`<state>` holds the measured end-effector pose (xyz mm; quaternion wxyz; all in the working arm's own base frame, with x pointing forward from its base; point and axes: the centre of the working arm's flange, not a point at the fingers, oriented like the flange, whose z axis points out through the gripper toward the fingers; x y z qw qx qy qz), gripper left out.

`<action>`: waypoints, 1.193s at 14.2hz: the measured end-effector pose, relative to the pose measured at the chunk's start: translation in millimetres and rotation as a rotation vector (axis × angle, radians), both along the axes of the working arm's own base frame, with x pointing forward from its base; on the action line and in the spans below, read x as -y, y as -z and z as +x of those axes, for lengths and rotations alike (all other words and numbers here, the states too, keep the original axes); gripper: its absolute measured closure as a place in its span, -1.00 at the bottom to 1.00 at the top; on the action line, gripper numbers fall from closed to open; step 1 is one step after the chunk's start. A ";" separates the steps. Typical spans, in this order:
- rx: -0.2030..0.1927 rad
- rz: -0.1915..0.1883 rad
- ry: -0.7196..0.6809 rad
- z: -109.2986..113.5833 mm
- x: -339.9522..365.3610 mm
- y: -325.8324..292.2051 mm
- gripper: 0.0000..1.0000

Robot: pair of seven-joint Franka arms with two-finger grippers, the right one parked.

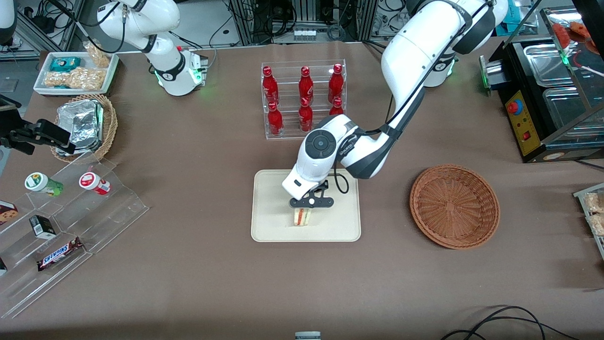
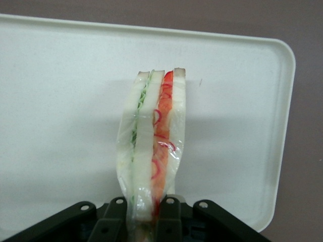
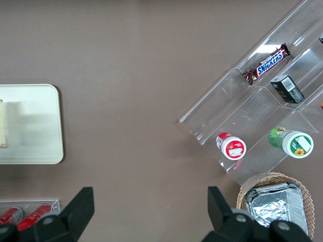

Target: Place sandwich from basket to tray

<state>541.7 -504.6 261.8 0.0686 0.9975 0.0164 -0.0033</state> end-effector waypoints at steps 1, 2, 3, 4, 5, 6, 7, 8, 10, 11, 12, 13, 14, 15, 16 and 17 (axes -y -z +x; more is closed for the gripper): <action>-0.006 0.004 0.003 -2.6 2.2 5.1 0.70; -0.010 0.010 0.004 -5.3 4.2 10.6 0.70; -0.010 0.021 0.008 -7.2 5.3 16.4 0.70; -0.008 0.031 0.009 -8.1 5.4 21.1 0.69; -0.007 0.036 0.006 -8.1 5.1 23.5 0.66; 0.000 0.041 0.003 -7.4 5.0 22.9 0.47; 0.010 0.042 0.000 -5.7 5.4 19.6 0.29; 0.019 0.037 -0.005 -2.7 5.9 11.9 0.11; 0.031 0.048 -0.015 3.7 3.4 -23.7 -0.30; 0.034 0.064 -0.022 4.3 0.1 -51.0 -0.48; 0.040 0.082 -0.033 2.7 -5.0 -83.4 -0.71; 0.052 0.099 -0.042 -0.6 -11.5 -116.4 -0.89; 0.067 0.114 -0.055 -2.9 -20.5 -147.4 -1.00; 0.082 0.130 -0.082 -2.8 -34.1 -174.6 -1.00; 0.085 0.145 -0.122 -0.7 -51.7 -195.2 -1.00; 0.072 0.161 -0.159 1.9 -71.2 -206.3 -1.00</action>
